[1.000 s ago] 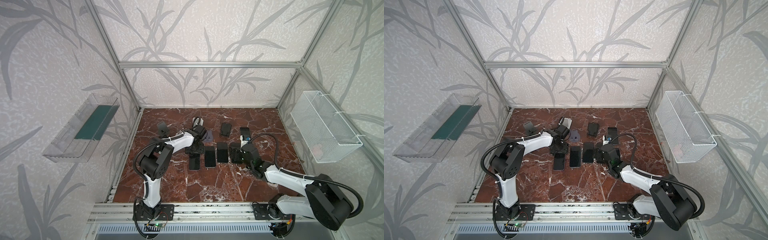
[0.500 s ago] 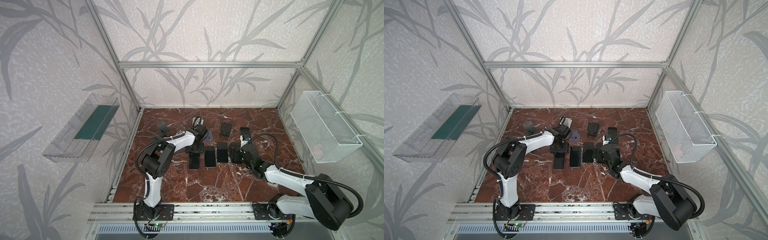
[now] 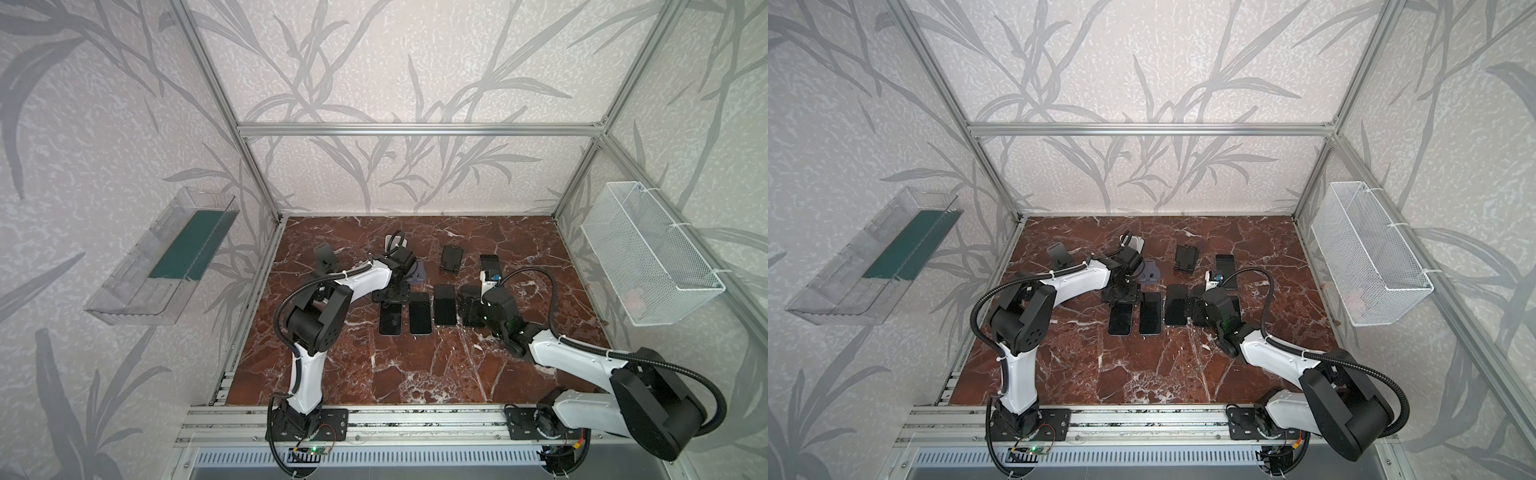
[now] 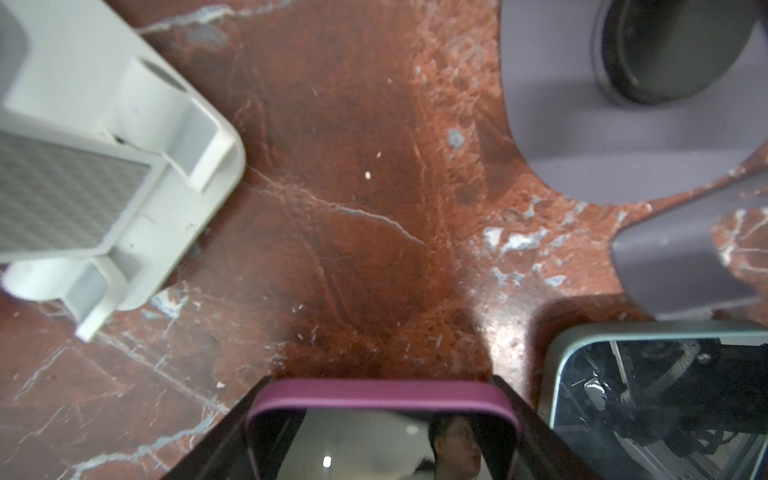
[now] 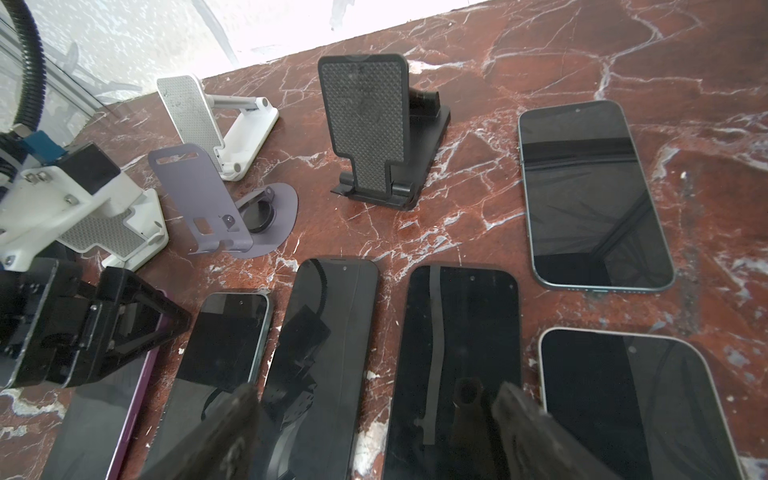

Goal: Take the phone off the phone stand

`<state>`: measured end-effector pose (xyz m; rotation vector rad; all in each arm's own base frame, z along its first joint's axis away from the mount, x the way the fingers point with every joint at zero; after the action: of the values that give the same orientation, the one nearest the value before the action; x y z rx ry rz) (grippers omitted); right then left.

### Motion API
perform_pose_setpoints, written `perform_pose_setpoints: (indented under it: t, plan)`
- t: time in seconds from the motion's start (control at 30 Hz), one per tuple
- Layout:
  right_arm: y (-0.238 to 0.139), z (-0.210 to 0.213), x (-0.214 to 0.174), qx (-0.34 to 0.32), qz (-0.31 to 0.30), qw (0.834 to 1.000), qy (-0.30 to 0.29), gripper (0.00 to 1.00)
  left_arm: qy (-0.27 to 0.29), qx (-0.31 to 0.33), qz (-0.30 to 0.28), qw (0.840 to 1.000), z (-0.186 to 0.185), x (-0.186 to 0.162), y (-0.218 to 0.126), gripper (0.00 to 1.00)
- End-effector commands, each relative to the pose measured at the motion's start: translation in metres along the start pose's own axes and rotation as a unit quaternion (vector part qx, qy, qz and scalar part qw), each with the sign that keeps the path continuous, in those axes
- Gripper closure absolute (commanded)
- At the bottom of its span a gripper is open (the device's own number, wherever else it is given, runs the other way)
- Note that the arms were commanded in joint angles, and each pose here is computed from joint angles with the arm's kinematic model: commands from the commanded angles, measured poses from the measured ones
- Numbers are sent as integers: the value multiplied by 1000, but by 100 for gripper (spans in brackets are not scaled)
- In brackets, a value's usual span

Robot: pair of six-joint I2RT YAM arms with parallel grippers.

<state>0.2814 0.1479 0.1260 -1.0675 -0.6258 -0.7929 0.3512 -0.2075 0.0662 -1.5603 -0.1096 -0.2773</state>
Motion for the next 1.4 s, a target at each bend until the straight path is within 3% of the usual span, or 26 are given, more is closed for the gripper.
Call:
perform_pose_setpoints:
  t: [0.0, 0.4, 0.63, 0.73, 0.87, 1.0, 1.1, 1.13, 1.17, 1.2, 1.23, 1.3, 1.37]
  plan:
    - [-3, 4, 6, 7, -13, 1000, 11, 11, 6, 14, 23, 1000, 0, -11, 15, 21]
    - [-6, 7, 9, 20, -19, 1000, 14, 11, 22, -9, 7, 1000, -7, 4, -4, 19]
    - [-9, 9, 9, 33, -27, 999, 18, 11, 83, -37, -70, 993, -6, 21, -66, 13]
    - [-8, 8, 9, 31, -24, 999, 18, 11, 83, -24, -101, 991, 2, 27, -97, 1]
    - [-9, 9, 10, 34, -25, 999, 18, 11, 91, -27, -161, 982, 13, 26, -145, 1]
    - [-13, 8, 12, 34, -32, 999, 19, 11, 118, -57, -258, 957, 25, 12, -196, 1]
    - [-13, 8, 12, 34, -33, 999, 20, 11, 77, 1, -342, 936, 58, -2, -226, 1]
    - [-13, 8, 12, 32, -34, 999, 20, 11, 56, 27, -373, 926, 73, -10, -236, 7]
    - [-12, 7, 11, 29, -35, 999, 20, 11, 38, 56, -400, 914, 87, -17, -240, 33]
    - [-11, 6, 11, 28, -34, 999, 19, 11, 24, 85, -429, 899, 98, -22, -243, 10]
    - [-11, 7, 11, 30, -34, 999, 19, 11, 11, 131, -455, 881, 111, -27, -239, 1]
    - [-12, 9, 11, 35, -31, 999, 22, 11, 8, 199, -472, 859, 128, -38, -222, 1]
    - [-11, 9, 10, 37, -30, 999, 23, 11, 67, 234, -474, 846, 128, -45, -199, 1]
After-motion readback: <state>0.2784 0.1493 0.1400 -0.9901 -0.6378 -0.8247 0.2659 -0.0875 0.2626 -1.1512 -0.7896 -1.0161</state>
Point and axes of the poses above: each gripper's point midway between its finger pads, its own y axis out along the fingers, its own z axis along the line the jaws close on, x = y × z, the point moved 5 cm from there along -y, back along the fingers, and after that the axes turned 5 degrees about y, right-handed, at the moved point
